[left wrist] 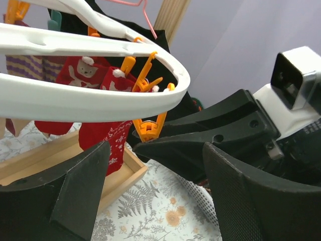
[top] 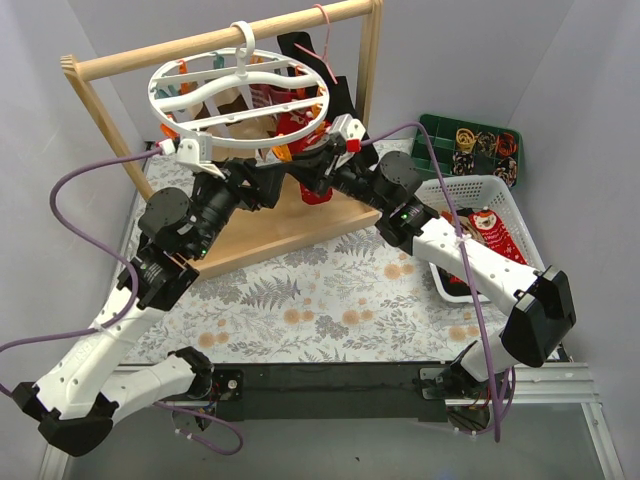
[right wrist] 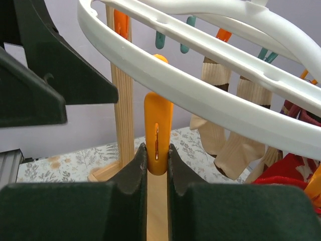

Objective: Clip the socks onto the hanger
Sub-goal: Open the clamp at the hanger.

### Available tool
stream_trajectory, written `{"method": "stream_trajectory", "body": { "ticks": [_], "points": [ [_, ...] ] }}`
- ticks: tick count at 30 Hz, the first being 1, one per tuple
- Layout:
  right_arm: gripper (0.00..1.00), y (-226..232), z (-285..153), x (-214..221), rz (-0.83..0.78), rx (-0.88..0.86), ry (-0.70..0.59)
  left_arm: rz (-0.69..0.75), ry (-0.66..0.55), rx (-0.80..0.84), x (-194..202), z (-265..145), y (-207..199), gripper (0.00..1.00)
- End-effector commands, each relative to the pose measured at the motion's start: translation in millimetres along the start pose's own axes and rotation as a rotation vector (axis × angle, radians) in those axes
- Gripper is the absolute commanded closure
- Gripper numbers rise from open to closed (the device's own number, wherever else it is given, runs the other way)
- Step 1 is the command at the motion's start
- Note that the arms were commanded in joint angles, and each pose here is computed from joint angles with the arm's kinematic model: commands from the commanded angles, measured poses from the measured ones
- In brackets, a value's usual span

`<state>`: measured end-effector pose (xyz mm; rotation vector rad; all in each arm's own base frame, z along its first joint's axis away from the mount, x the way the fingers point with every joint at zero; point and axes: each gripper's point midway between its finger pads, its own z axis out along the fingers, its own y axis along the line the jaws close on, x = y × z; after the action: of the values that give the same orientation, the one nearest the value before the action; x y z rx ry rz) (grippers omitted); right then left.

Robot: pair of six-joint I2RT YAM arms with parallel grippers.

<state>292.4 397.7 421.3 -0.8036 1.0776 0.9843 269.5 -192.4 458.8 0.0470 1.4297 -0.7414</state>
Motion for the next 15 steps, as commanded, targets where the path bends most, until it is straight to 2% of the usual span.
{"method": "stream_trajectory", "body": {
  "ticks": [1, 7, 15],
  "points": [
    [0.99, -1, -2, -18, 0.007, 0.001, -0.047, 0.031, 0.031, 0.006, 13, 10, 1, 0.26],
    [0.99, 0, -3, -18, 0.009, -0.007, -0.046, -0.013, 0.041, 0.012, 13, 26, 3, 0.25],
    [0.99, 2, -3, -14, 0.016, -0.015, -0.038, -0.075, -0.05, 0.005, -9, 34, 11, 0.3]
  ]
}}
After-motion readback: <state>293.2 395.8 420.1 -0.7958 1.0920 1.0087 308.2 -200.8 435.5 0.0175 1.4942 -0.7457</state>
